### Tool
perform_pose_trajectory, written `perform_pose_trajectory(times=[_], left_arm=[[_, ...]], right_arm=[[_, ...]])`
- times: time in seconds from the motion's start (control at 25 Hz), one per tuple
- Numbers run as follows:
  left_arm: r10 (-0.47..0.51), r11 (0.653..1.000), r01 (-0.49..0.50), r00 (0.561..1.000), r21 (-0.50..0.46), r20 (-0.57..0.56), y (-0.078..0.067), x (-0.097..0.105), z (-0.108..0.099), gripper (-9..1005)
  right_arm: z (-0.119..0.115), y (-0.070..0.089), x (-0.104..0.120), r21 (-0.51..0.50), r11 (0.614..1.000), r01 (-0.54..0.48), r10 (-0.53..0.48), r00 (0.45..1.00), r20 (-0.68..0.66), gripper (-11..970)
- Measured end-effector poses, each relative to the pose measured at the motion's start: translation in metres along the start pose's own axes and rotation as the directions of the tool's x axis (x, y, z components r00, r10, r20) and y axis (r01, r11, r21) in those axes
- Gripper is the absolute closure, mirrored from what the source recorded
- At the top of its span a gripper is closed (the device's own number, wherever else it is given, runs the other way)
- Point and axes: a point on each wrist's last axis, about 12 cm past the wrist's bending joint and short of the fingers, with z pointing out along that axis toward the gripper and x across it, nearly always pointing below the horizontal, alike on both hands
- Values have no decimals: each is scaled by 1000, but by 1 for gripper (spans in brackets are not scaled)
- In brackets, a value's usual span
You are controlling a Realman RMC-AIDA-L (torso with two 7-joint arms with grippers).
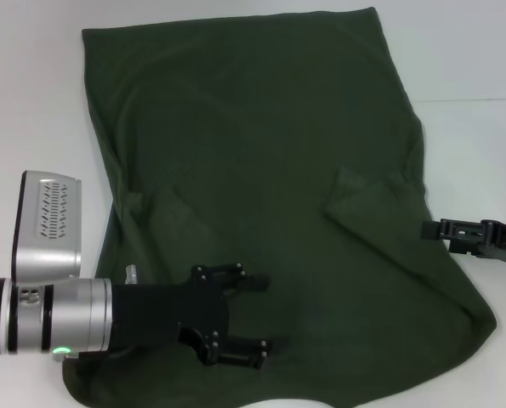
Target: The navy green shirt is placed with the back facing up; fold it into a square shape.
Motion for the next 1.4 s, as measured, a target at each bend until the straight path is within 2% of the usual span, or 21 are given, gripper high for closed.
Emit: perform_pose_trajectory(times=[0.48, 1.04, 1.4], left_arm=[[-2, 1000, 2, 1000, -10, -4, 1, 1, 1, 120], [2, 1000, -2, 1000, -12, -5, 1, 1, 0, 120], [1, 1000, -1, 1000, -20, -8, 2, 1, 0, 119]], right_arm=[[14, 4, 9, -8, 1000, -2, 2, 1000, -11, 13], [45, 39, 16, -156, 986, 54, -65, 996, -67, 14], [45, 45, 23, -213, 976, 48, -70, 993, -95, 14]])
